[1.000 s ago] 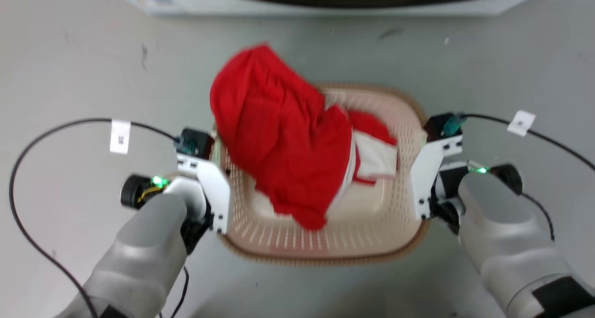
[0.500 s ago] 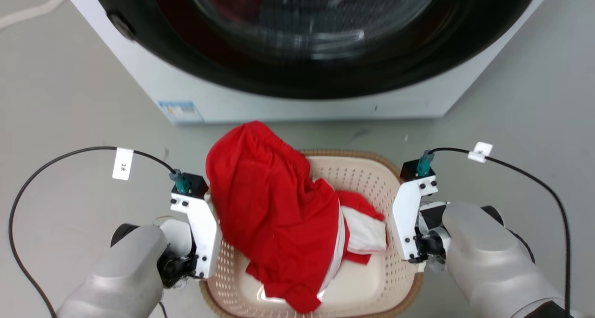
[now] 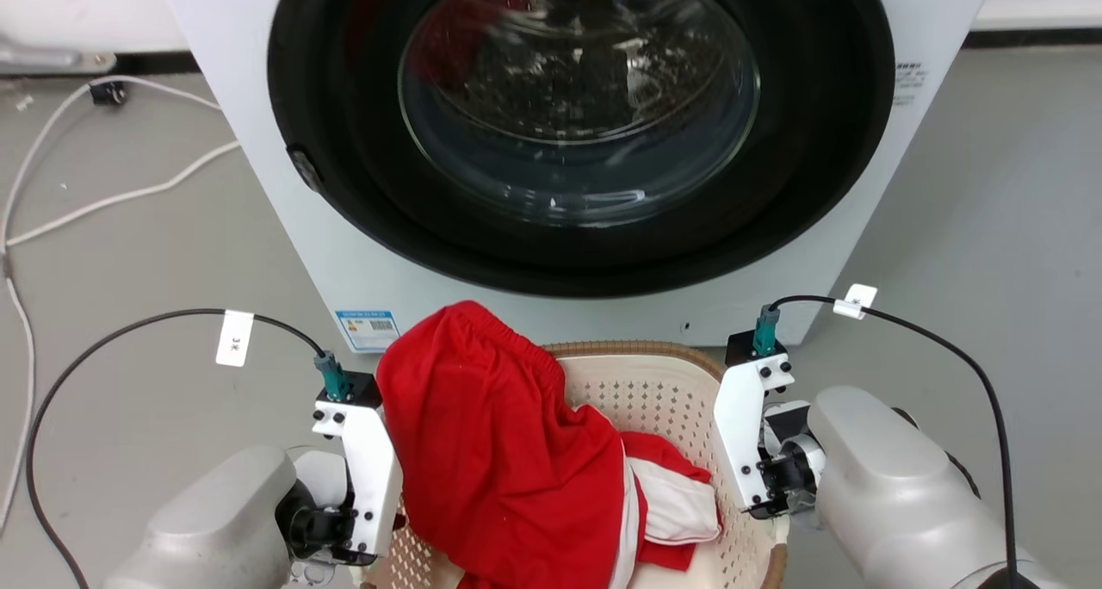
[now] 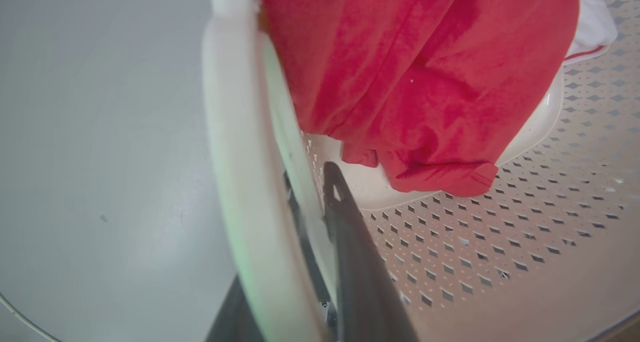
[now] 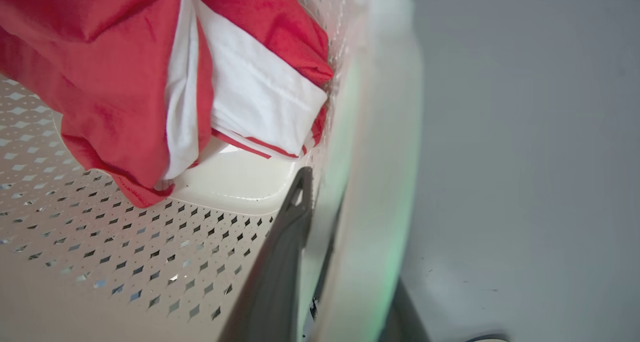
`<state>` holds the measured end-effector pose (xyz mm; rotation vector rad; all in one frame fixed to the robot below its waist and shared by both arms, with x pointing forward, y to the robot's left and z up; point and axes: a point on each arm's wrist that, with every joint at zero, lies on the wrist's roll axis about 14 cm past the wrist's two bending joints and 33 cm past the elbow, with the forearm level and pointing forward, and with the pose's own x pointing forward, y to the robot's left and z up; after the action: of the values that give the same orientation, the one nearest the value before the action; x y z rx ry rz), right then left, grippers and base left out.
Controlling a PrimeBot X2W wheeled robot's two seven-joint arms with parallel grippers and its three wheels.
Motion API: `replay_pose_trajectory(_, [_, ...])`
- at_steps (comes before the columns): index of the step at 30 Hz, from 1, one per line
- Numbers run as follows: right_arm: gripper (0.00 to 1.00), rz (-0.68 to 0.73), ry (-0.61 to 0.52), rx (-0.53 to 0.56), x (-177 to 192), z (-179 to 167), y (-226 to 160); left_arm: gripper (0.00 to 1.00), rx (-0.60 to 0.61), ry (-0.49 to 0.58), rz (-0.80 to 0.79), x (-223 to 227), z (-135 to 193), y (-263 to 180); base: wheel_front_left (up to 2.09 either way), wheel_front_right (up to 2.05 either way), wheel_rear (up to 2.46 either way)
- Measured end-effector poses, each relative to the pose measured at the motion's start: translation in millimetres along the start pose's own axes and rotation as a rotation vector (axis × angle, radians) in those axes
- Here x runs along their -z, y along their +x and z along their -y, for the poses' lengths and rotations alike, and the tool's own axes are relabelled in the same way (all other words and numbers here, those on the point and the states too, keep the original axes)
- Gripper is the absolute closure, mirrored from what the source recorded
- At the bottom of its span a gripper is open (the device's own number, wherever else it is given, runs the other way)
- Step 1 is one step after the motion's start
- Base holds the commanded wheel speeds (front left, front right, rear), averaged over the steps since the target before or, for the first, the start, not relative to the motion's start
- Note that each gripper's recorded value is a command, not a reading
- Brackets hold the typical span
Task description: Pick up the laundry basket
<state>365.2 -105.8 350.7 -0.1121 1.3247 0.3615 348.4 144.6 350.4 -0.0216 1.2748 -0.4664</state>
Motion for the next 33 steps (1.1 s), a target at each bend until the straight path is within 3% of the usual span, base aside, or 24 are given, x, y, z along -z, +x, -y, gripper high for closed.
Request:
replay_pose_trajectory(14, [1.00,0.044,-0.029,0.008,-1,-11,-29,1.00,-0.006,-0.011,0.012,3,8,-27,0.00,0.00,0.00])
replay_pose_trajectory(33, [1.00,0.062,-0.020,0.008,2,-12,-36,1.00,0.000,-0.009,-0.002,7,13,-33,0.00,0.00,0.00])
